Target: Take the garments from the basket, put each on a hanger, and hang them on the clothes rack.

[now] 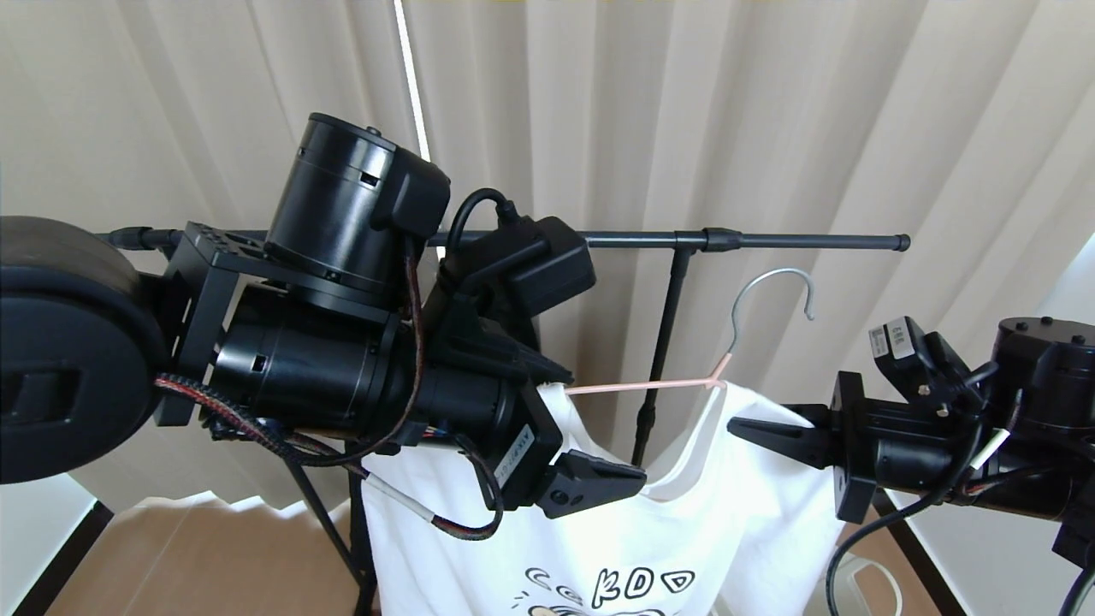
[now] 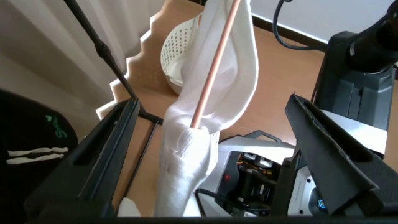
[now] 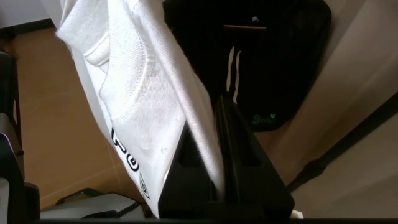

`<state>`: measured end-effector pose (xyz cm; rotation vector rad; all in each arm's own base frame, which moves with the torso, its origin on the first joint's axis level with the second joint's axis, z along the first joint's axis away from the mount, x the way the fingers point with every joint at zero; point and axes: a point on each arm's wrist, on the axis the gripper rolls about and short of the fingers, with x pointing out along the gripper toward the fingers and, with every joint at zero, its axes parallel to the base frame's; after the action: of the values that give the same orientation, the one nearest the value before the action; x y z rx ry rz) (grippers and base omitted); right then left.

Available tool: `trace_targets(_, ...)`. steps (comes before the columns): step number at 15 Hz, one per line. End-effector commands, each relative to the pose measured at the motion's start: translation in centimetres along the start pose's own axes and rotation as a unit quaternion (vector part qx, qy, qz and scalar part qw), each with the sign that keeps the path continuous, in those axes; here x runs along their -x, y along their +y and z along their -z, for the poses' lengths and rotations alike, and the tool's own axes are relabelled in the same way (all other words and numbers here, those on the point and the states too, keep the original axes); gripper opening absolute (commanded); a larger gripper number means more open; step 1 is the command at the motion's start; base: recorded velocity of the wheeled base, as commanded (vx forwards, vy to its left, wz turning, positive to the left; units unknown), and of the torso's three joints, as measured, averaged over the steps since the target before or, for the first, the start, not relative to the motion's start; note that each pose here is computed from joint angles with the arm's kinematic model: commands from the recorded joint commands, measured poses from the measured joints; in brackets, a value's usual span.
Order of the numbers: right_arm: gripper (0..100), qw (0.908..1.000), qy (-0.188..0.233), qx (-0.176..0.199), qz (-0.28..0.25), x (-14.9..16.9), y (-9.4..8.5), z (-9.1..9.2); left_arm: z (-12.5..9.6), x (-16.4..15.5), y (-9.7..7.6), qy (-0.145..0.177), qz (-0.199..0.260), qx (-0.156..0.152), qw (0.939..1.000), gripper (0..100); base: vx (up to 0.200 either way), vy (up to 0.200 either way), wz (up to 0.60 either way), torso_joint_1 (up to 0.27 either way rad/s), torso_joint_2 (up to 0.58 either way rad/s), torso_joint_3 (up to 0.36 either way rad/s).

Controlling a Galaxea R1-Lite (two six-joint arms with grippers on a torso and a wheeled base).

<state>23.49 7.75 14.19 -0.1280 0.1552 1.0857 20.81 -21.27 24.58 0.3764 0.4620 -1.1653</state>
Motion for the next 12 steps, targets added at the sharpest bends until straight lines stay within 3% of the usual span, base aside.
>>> trace_targets(1, 0, 1.0, 0.0, 0.0, 0.0, 0.0, 0.0, 0.0, 0.1, -0.3, 0.0, 0.003, 0.002, -0.019, 0.9998, 100, 0.0, 0.0, 0.0, 0.0, 0.0, 0.0)
trace_targets(6, 0, 1.0, -0.001, 0.002, 0.0, 0.0, 0.0, -0.1, 0.4, -0.7, 0.1, 0.012, 0.005, -0.064, 0.9978, 100, 0.0, 0.0, 0.0, 0.0, 0.0, 0.0)
trace_targets(12, 0, 0.9999, 0.001, 0.001, 0.01, 0.0, -0.1, 0.0, 1.3, -0.9, 0.0, 0.025, 0.008, -0.08, 0.9964, 100, 0.0, 0.0, 0.0, 0.0, 0.0, 0.0)
